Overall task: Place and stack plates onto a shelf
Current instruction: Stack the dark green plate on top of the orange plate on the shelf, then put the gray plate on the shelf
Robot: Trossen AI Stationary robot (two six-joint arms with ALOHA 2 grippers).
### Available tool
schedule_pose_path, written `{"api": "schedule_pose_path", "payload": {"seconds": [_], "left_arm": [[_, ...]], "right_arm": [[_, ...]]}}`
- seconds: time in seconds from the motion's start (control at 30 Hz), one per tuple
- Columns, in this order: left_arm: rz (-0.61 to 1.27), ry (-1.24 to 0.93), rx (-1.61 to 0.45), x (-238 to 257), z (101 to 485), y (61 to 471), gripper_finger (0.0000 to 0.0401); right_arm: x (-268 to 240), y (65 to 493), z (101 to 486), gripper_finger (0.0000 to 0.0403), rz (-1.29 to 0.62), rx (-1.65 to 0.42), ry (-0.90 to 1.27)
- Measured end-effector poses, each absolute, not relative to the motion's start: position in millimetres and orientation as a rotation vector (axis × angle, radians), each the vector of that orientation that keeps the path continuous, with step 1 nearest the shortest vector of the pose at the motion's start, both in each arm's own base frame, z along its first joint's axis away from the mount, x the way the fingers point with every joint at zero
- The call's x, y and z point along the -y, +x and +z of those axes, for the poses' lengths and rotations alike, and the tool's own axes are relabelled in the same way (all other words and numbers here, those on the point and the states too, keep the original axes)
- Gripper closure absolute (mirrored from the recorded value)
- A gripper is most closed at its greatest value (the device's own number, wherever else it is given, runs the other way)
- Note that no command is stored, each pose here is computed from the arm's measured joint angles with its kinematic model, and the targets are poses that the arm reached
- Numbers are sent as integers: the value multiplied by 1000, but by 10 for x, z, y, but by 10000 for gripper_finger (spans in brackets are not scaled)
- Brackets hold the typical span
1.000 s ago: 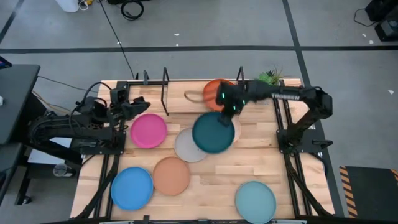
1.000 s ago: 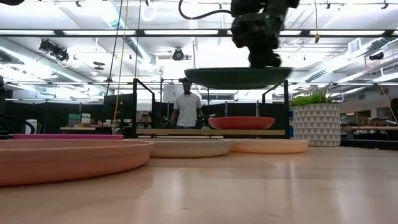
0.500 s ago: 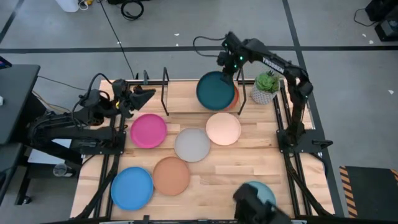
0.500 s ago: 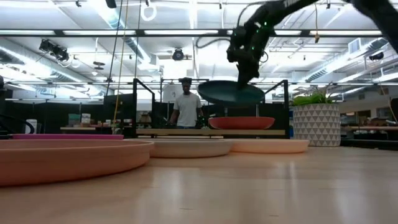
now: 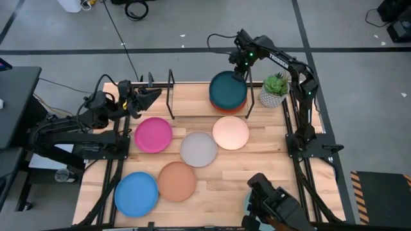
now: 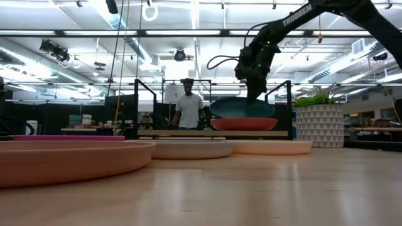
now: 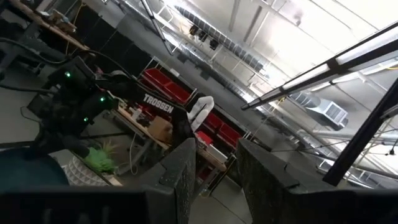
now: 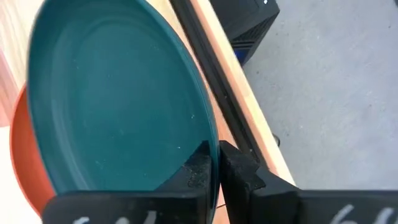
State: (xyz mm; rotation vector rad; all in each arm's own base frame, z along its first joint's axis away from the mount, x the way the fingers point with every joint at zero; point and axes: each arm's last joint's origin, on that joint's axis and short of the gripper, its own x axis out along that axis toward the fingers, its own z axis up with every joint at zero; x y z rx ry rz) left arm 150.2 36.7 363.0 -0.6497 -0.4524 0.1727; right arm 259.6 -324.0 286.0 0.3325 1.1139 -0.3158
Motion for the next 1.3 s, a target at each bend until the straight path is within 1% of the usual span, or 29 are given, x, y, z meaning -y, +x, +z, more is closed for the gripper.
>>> {"api": "schedule_pose_path", "payload": {"seconds": [0.2, 0.43, 0.57, 0.67, 0.73, 0.8, 0.93, 1.03, 1.17, 1.3], "left_arm": [[183, -649, 450, -376, 3625, 1501, 275], [189, -651, 431, -377, 3608, 1507, 275], [204, -657, 391, -380, 3569, 1520, 275], [216, -665, 346, -381, 3526, 1531, 275], [202, -676, 255, -371, 3453, 1549, 275], [177, -706, 97, -349, 3320, 1568, 275], [198, -842, -246, -280, 3008, 1544, 275], [192, -934, -443, -198, 2845, 1528, 275], [102, -953, -599, -63, 2755, 1544, 275], [45, -949, -693, 79, 2683, 1629, 275]], "right_arm": [[3219, 2600, 2852, 359, -284, -1127, 315], [3160, 2650, 2848, 326, -263, -1141, 314], [3122, 2682, 2846, 309, -265, -1153, 322], [3067, 2739, 2925, 303, -295, -1157, 341], [2996, 2807, 3048, 302, -284, -1132, 346], [2871, 2911, 3165, 304, -250, -1124, 320], [2575, 3153, 3385, 304, -219, -1112, 223], [2340, 3323, 3525, 304, -246, -1103, 169], [1991, 3515, 3738, 304, -284, -1037, 182], [1604, 3581, 4074, 304, -249, -868, 161]]}}
